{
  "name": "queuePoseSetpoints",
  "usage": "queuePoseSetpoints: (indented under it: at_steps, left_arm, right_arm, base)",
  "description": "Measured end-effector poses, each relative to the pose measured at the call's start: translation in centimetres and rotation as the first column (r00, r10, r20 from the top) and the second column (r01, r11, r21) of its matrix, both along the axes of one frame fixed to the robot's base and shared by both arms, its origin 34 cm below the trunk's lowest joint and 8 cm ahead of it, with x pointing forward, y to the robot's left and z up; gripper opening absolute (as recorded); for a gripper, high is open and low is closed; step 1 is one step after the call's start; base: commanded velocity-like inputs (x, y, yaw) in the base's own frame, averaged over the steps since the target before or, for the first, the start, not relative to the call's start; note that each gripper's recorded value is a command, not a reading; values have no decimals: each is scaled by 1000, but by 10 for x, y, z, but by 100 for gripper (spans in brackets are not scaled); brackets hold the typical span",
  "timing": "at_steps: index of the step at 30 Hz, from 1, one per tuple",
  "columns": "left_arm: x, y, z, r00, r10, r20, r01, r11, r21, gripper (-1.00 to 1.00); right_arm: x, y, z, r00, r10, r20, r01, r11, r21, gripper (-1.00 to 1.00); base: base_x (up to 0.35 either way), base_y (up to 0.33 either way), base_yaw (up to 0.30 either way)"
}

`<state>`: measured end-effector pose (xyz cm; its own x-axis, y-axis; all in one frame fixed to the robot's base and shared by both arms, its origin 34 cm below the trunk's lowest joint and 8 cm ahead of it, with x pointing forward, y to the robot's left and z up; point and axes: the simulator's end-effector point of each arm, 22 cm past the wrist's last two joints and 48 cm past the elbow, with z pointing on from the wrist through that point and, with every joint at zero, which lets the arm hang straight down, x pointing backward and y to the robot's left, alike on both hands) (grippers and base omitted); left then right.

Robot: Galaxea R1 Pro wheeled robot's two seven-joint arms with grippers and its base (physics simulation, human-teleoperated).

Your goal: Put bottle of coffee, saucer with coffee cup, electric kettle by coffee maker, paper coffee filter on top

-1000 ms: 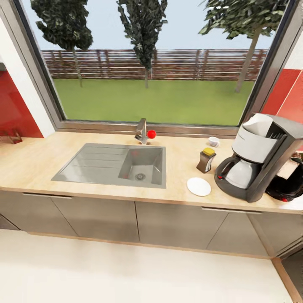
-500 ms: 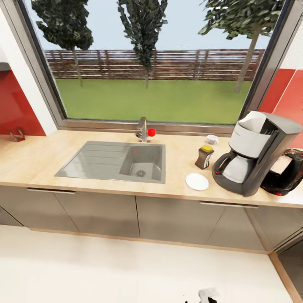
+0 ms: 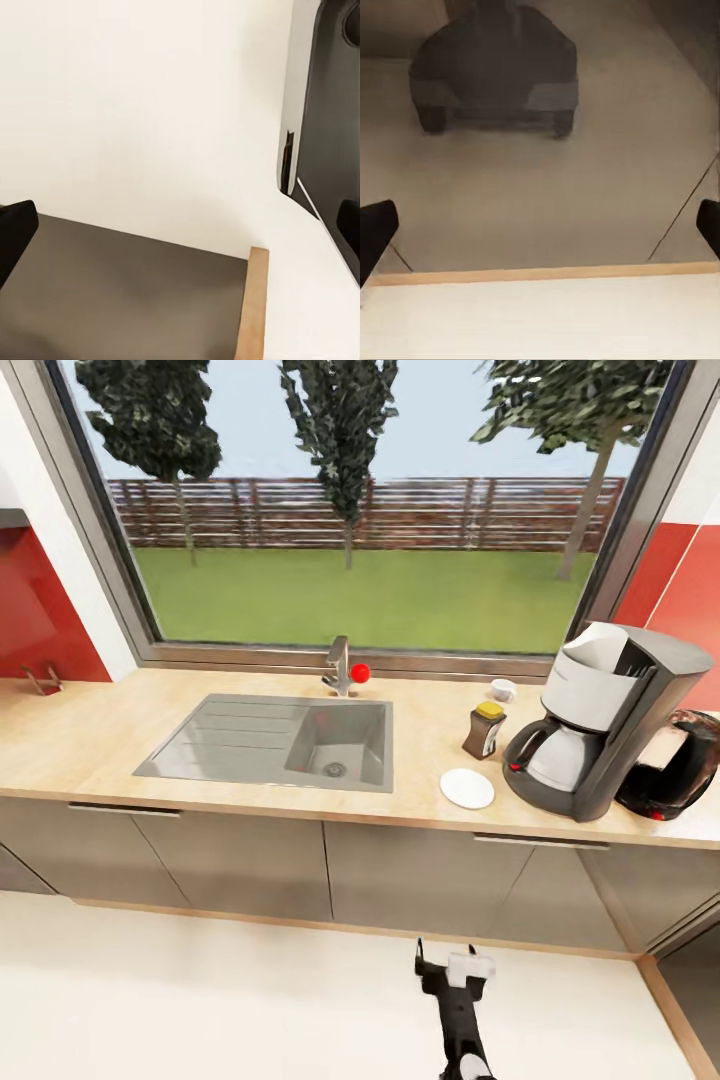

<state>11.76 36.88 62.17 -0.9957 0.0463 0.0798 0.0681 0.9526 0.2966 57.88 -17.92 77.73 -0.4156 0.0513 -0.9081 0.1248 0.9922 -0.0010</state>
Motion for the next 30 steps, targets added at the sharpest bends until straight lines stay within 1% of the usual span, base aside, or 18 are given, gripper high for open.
queuePoseSetpoints:
  at_steps: [1, 2, 3, 5, 6, 7, 9, 11, 12, 14, 15, 17, 18, 21, 22, 25, 29, 30]
  left_arm:
    - [0, 0, 0, 1000, 0, 0, 0, 1000, 0, 100]
    - [0, 0, 0, 1000, 1, 1, -1, 1000, 0, 100]
    - [0, 1, 0, 1000, 1, 1, -1, 1000, 0, 100]
    - [0, 1, 0, 1000, 1, 2, -1, 1000, 1, 100]
    - [-1, 1, 0, 1000, 1, 2, -1, 1000, 1, 100]
    - [-1, 2, 0, 1000, 1, 2, -1, 1000, 1, 100]
    - [-1, 2, 0, 1000, 0, 2, 0, 1000, 1, 100]
    - [0, 2, 0, 1000, -2, 2, 2, 1000, 1, 100]
    - [0, 2, 0, 1000, -2, 2, 2, 1000, 1, 100]
    - [0, 3, 0, 1000, -3, 2, 3, 1000, 2, 100]
    - [0, 3, 0, 1000, -3, 2, 3, 1000, 2, 100]
    - [0, 4, 1, 1000, -4, 3, 4, 1000, 3, 100]
    - [1, 4, 0, 1000, -4, 3, 4, 1000, 3, 100]
    - [2, 4, 0, 1000, -4, 5, 4, 1000, 3, 100]
    - [2, 4, 0, 1000, -5, 5, 5, 1000, 3, 100]
    - [2, 4, 0, 1000, -5, 5, 5, 1000, 3, 100]
    - [1, 4, 0, 1000, -6, 4, 6, 1000, 3, 100]
    - [1, 3, 0, 1000, -7, 3, 7, 1000, 2, 100]
  right_arm:
    - [12, 2, 14, 999, -13, 43, 12, 1000, 8, 100]
    - [17, 3, 22, 998, -20, 65, 19, 1000, 13, 100]
    - [28, 1, 36, 994, -29, 106, 28, 999, 17, 100]
    - [50, -3, 67, 980, -48, 191, 44, 999, 27, 100]
    - [61, -6, 86, 969, -63, 237, 56, 998, 33, 100]
    - [67, -8, 96, 962, -73, 263, 66, 997, 37, 100]
    - [85, -18, 136, 929, -117, 352, 105, 993, 52, 100]
    - [95, -28, 167, 894, -158, 418, 142, 987, 70, 100]
    - [97, -31, 174, 886, -168, 432, 151, 986, 74, 100]
    - [103, -37, 197, 857, -194, 477, 172, 981, 90, 100]
    - [104, -38, 202, 851, -199, 486, 175, 980, 93, 100]
    - [107, -42, 218, 829, -211, 517, 184, 977, 105, 100]
    - [108, -43, 222, 824, -214, 524, 185, 977, 108, 100]
    - [111, -46, 240, 800, -225, 556, 191, 974, 120, 100]
    - [111, -47, 242, 796, -227, 561, 191, 974, 122, 100]
    - [113, -49, 257, 776, -234, 586, 194, 972, 132, 100]
    - [116, -53, 289, 734, -245, 634, 193, 970, 151, 100]
    - [118, -53, 297, 728, -245, 641, 191, 970, 153, 100]
  base:
    - [0, 0, 0]
    - [0, 0, 0]
    - [0, 0, 0]
    - [0, 0, 0]
    - [0, 0, 0]
    - [0, 0, 0]
    - [0, 0, 0]
    - [0, 0, 0]
    - [0, 0, 0]
    - [0, 0, 0]
    - [0, 0, 0]
    - [0, 0, 0]
    - [0, 0, 0]
    - [0, 0, 0]
    - [0, 0, 0]
    - [0, 0, 0]
    - [0, 0, 0]
    - [0, 0, 0]
